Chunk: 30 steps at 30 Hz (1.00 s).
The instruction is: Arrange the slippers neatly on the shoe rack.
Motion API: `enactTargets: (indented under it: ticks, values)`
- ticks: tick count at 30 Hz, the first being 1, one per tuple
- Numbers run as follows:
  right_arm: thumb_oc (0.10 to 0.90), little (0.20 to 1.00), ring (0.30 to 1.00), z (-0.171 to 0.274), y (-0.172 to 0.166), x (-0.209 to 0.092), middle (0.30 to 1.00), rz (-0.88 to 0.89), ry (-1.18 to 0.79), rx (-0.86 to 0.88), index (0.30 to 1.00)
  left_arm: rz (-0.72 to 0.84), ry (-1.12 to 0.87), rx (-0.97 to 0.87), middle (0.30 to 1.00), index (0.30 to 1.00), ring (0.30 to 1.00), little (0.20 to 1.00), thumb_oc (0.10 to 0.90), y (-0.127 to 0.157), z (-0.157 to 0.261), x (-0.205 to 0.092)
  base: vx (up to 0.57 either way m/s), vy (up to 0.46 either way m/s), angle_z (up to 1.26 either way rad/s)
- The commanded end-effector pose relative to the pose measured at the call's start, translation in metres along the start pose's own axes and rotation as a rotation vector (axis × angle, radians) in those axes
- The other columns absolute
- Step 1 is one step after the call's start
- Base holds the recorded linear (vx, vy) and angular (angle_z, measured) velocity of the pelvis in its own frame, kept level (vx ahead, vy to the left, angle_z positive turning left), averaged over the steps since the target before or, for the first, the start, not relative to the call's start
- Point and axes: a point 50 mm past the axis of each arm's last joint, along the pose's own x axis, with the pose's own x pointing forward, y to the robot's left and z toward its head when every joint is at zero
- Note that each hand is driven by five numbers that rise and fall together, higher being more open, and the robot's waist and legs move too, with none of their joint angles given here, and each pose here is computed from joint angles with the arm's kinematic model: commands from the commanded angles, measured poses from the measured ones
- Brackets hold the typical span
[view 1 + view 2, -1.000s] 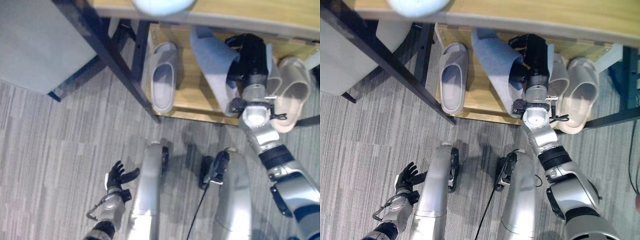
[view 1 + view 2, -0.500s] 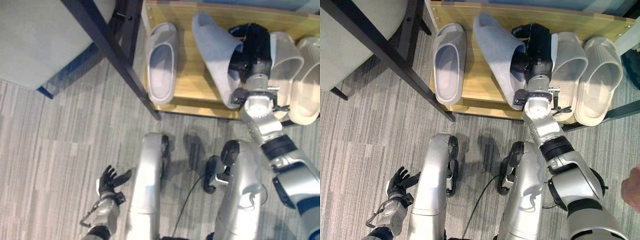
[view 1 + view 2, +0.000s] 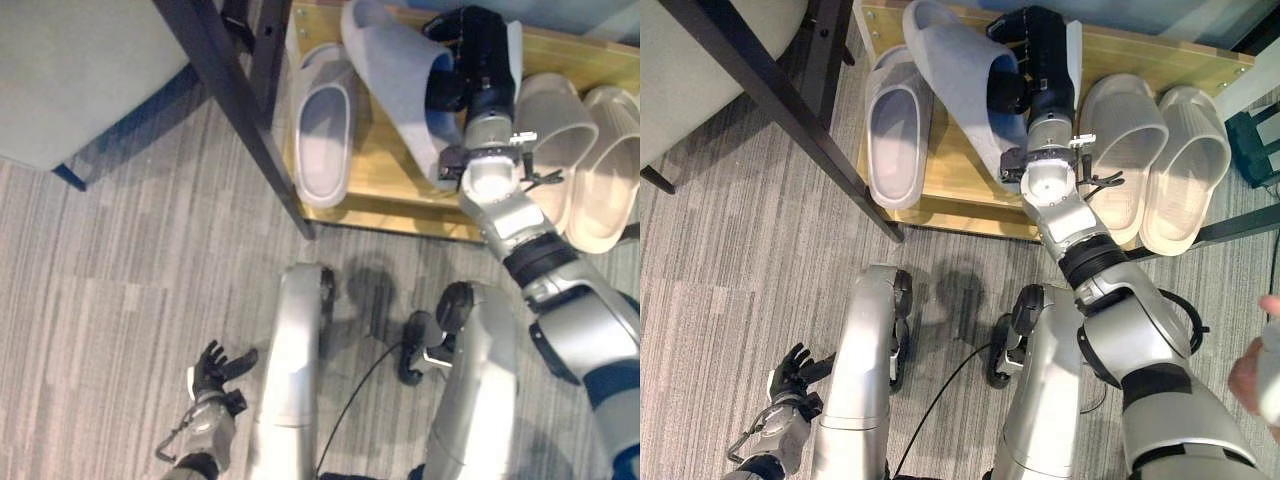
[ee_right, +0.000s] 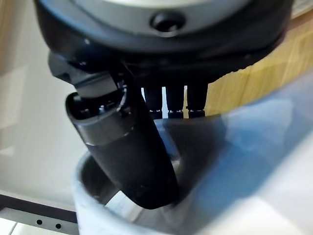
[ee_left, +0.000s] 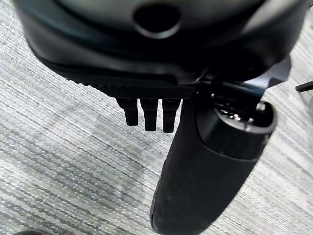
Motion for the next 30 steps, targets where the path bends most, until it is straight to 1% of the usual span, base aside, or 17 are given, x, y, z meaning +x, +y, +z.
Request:
enactTargets:
  ticks: [1,3,5,6,10,14,16,20,22,24,25,26,27,30]
  values:
    - [0.800,0.900,0.900,0.085,0.001,0.014,0.900,-0.059,-0.355,0.125,0.900,0.091,-0.047,0.055,0.900,0.900,0.900,0.900,0.800,0.027,0.002,0.000,0.00,0.000,0.00]
    - [0.800,0.900,0.900,0.087,-0.006,0.009,0.900,-0.107,-0.397,0.115,0.900,0.092,-0.049,0.067,0.900,0.900,0.900,0.900,0.800,0.024,0.001,-0.001,0.00,0.000,0.00]
    - [0.800,0.900,0.900,0.086,-0.006,0.008,0.900,-0.108,-0.397,0.114,0.900,0.092,-0.049,0.068,0.900,0.900,0.900,0.900,0.800,0.025,0.001,-0.001,0.00,0.004,-0.02]
    - [0.800,0.900,0.900,0.084,-0.013,0.005,0.900,-0.145,-0.410,0.090,0.900,0.093,-0.051,0.092,0.900,0.900,0.900,0.900,0.800,0.024,0.000,-0.001,0.00,0.000,0.00]
    - [0.800,0.900,0.900,0.080,-0.015,0.002,0.900,-0.161,-0.409,0.091,0.900,0.093,-0.044,0.112,0.900,0.900,0.900,0.900,0.800,0.022,-0.002,-0.001,0.00,0.002,-0.02]
    - [0.800,0.900,0.900,0.075,-0.014,-0.003,0.900,-0.149,-0.396,0.106,0.900,0.091,-0.040,0.121,0.900,0.900,0.900,0.900,0.800,0.021,-0.002,-0.001,0.00,0.003,-0.06]
    - [0.800,0.900,0.900,0.068,-0.013,-0.013,0.900,-0.123,-0.385,0.113,0.900,0.087,-0.029,0.132,0.900,0.900,0.900,0.900,0.800,0.018,-0.004,-0.001,0.00,0.000,0.00]
    - [0.800,0.900,0.900,0.056,-0.015,-0.021,0.900,-0.107,-0.356,0.107,0.900,0.086,-0.012,0.162,0.900,0.900,0.900,0.900,0.800,0.018,-0.008,-0.002,0.00,0.000,0.00]
    - [0.800,0.900,0.900,0.053,-0.017,-0.023,0.900,-0.101,-0.341,0.121,0.900,0.080,-0.005,0.142,0.900,0.900,0.900,0.900,0.800,0.016,-0.010,-0.003,0.00,0.000,0.00]
    - [0.800,0.900,0.900,0.055,-0.019,-0.021,0.900,-0.081,-0.345,0.073,0.900,0.076,0.001,0.096,0.900,0.900,0.900,0.900,0.800,0.016,-0.010,-0.004,0.00,0.000,0.00]
    - [0.800,0.900,0.900,0.058,-0.019,-0.018,0.900,-0.061,-0.355,0.020,0.900,0.078,0.006,0.092,0.900,0.900,0.900,0.900,0.800,0.018,-0.011,-0.004,0.00,0.000,0.00]
    - [0.800,0.900,0.900,0.062,-0.020,-0.012,0.900,-0.029,-0.372,-0.116,0.900,0.075,0.010,0.090,0.900,0.900,0.900,0.900,0.800,0.019,-0.010,-0.003,0.00,0.000,0.00]
    - [0.800,0.900,0.900,0.062,-0.020,-0.012,0.900,-0.028,-0.373,-0.117,0.900,0.075,0.010,0.089,0.900,0.900,0.900,0.900,0.800,0.019,-0.010,-0.003,0.00,0.000,0.00]
    - [0.800,0.900,0.900,0.072,-0.023,-0.004,0.900,-0.036,-0.411,-0.243,0.900,0.062,0.016,0.090,0.900,0.900,0.900,0.900,0.800,0.016,-0.010,-0.002,0.00,0.000,0.00]
